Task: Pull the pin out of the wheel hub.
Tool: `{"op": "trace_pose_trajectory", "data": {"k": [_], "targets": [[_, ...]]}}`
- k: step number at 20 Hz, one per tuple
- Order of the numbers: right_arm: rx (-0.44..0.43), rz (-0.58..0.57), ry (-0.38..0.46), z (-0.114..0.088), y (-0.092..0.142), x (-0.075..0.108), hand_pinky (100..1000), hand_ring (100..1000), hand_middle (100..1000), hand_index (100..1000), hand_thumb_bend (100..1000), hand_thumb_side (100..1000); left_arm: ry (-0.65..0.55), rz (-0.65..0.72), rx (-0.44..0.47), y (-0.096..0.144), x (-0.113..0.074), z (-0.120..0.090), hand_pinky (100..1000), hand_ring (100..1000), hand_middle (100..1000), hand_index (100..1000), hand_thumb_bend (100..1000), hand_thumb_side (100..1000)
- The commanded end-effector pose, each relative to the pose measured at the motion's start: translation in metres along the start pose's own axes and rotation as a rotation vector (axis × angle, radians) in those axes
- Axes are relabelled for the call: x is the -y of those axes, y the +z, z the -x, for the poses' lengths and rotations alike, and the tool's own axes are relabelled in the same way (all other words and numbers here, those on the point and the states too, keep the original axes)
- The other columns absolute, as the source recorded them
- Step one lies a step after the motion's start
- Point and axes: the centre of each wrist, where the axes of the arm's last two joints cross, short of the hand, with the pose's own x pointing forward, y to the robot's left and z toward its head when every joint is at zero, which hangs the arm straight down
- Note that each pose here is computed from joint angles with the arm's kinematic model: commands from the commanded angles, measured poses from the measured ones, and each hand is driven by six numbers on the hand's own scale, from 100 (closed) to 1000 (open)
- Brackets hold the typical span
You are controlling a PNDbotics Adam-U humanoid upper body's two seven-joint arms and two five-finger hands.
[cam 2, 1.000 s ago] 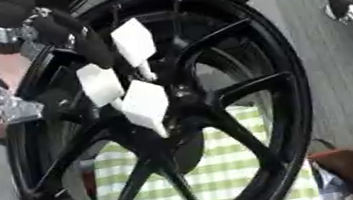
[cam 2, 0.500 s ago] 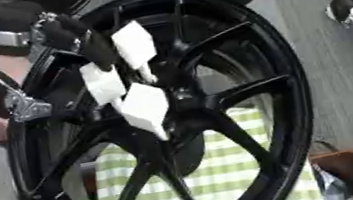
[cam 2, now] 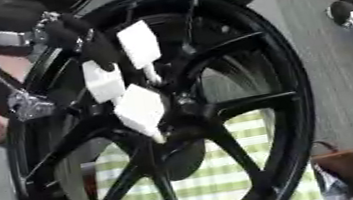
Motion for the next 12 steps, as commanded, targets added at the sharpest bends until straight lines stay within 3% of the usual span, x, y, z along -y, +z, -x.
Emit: {"op": "trace_pose_trajectory", "data": {"k": [1,12], "targets": [[0.025,-0.005,0.012,-0.0079,-0.0026,0.0037,908,812,603,665,328,283,-0.036,0.022,-0.007,0.0039,-0.0041,-0.0013,903,827,824,877,100,211],[0.021,-0.008,0.002,-0.0070,-0.0024,0.0039,908,812,603,664,329,283,-0.056,0.004,-0.029,0.0088,-0.0100,-0.0011,918,856,853,894,100,230]]}}
